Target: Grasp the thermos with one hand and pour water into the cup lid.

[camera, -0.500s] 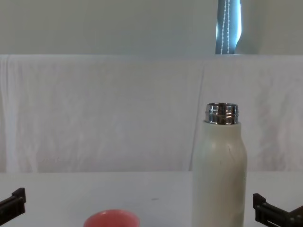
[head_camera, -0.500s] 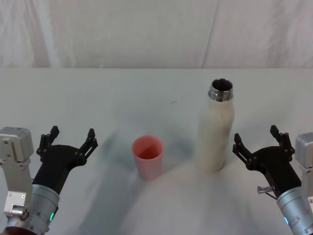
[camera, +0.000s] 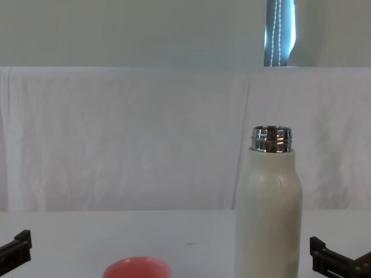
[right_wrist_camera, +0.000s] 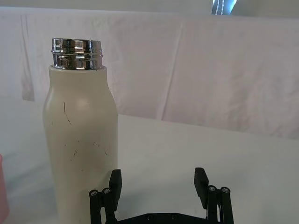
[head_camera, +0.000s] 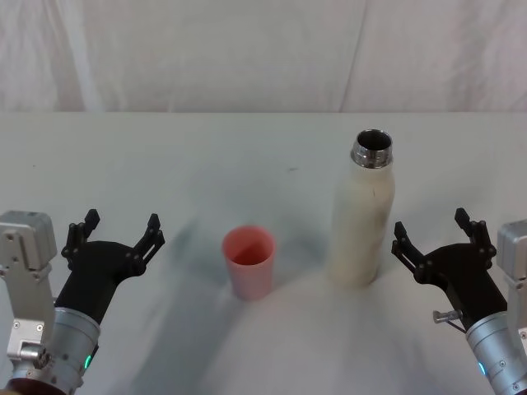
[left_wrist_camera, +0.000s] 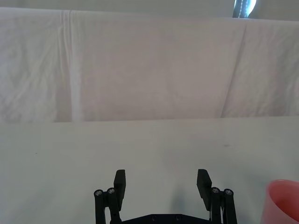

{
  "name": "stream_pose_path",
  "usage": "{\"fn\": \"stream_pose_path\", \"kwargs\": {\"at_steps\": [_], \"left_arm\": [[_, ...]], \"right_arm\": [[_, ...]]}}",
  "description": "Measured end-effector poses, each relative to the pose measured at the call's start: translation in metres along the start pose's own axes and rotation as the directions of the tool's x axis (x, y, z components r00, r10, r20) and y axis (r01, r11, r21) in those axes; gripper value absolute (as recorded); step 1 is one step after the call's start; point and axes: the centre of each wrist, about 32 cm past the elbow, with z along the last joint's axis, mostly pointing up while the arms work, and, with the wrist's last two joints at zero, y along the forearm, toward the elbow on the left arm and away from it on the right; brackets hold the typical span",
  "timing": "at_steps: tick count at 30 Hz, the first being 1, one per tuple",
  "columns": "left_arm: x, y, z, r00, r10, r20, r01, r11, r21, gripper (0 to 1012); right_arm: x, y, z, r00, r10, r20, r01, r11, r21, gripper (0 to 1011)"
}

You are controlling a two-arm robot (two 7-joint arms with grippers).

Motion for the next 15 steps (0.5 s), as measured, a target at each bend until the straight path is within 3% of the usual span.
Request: {"fn": "stream_pose_path", "kwargs": {"at_steps": [15], "left_arm": [[0.0000,0.0000,0.0000,1.0000,0.000,0.000,0.000,1.0000,0.000,1001]], "right_arm": [[0.0000,0.0000,0.0000,1.000,0.000,0.000,0.000,1.000,0.000,999]]}}
